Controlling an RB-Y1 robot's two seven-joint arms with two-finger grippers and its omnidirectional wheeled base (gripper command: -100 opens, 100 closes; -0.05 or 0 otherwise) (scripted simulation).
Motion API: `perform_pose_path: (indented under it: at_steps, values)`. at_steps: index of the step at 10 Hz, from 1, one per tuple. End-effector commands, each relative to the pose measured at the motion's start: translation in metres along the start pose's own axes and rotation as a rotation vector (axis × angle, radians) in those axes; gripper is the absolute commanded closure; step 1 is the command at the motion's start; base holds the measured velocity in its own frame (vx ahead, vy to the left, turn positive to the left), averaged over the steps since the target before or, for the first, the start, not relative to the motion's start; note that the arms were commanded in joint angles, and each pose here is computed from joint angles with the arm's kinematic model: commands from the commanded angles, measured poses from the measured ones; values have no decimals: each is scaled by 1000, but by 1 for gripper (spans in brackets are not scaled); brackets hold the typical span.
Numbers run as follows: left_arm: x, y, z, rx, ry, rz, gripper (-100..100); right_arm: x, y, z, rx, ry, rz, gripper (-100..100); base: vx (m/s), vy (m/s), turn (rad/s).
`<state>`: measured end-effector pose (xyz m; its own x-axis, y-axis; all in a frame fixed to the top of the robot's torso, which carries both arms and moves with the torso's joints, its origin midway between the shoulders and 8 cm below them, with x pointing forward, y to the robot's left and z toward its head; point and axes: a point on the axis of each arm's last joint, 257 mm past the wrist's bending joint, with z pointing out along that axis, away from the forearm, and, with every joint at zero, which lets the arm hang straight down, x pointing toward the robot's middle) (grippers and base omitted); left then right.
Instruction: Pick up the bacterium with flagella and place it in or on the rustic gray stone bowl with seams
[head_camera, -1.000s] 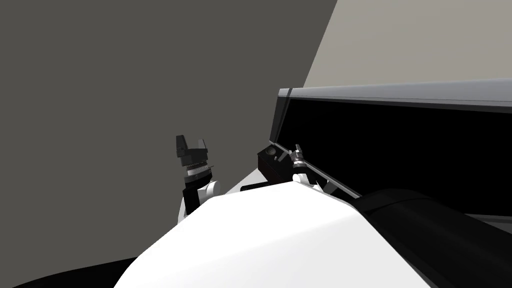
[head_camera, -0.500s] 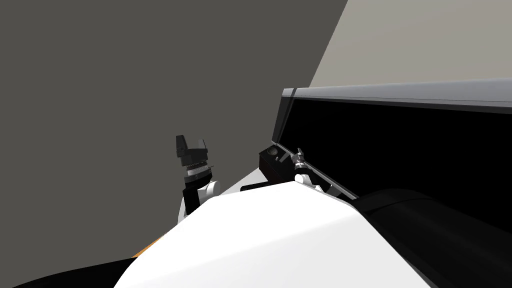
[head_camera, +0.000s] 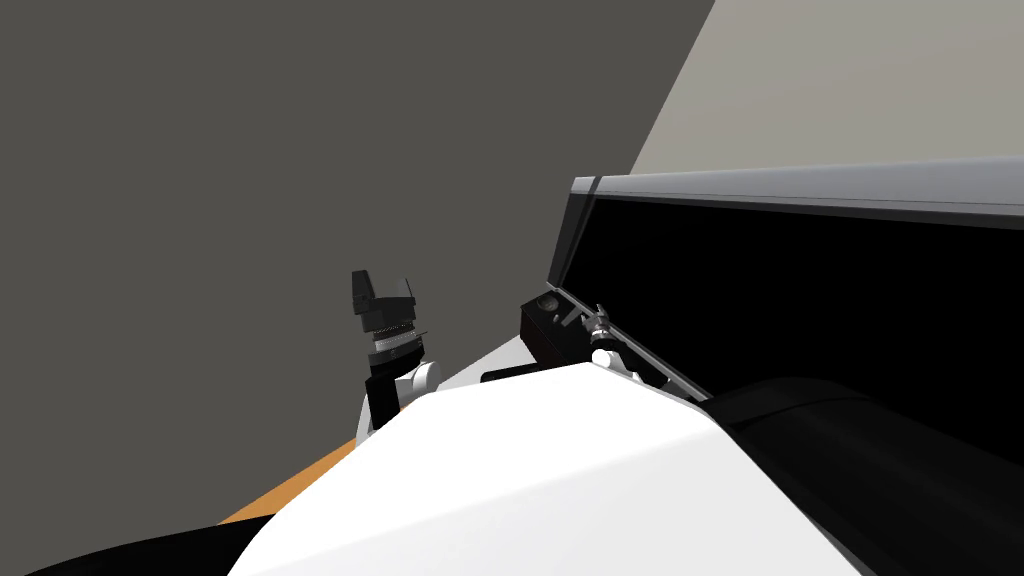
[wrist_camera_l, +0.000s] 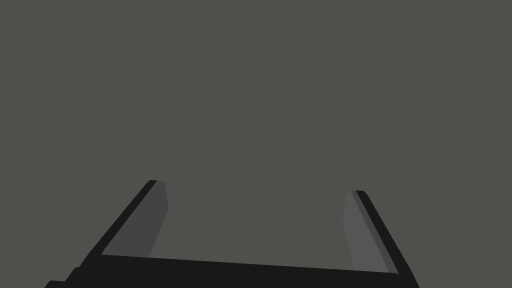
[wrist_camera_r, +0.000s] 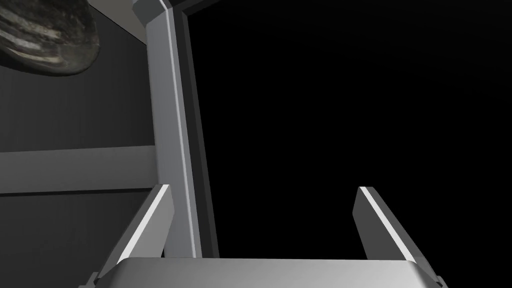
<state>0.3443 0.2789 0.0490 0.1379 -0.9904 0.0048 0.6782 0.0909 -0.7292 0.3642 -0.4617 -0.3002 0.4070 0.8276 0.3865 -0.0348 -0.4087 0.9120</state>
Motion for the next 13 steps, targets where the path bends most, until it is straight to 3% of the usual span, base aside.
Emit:
perform_pose_path:
  at_steps: [1, 4, 6, 9, 11, 12, 13]
  values:
    - [0, 0, 0, 0, 0, 0, 0, -5, -2, 0, 10, -10, 33, -100, -2, -15, -6]
    - [0, 0, 0, 0, 0, 0, 0, -42, -37, -3, 110, -88, 137, -100, -11, -17, 129]
    - [0, 0, 0, 0, 0, 0, 0, -43, -37, -3, 109, -91, 177, -100, -8, -16, 19]
    - [0, 0, 0, 0, 0, 0, 0, -74, -72, -10, 203, -164, 293, -100, -3, -11, 109]
    - [0, 0, 0, 0, 0, 0, 0, -74, -73, -10, 202, -169, 337, -100, -1, -10, 29]
    - [0, 0, 0, 0, 0, 0, 0, -87, -91, -16, 249, -204, 388, -100, 2, -4, 96]
    - [0, 0, 0, 0, 0, 0, 0, -87, -91, -16, 245, -205, 422, -100, 3, -8, 74]
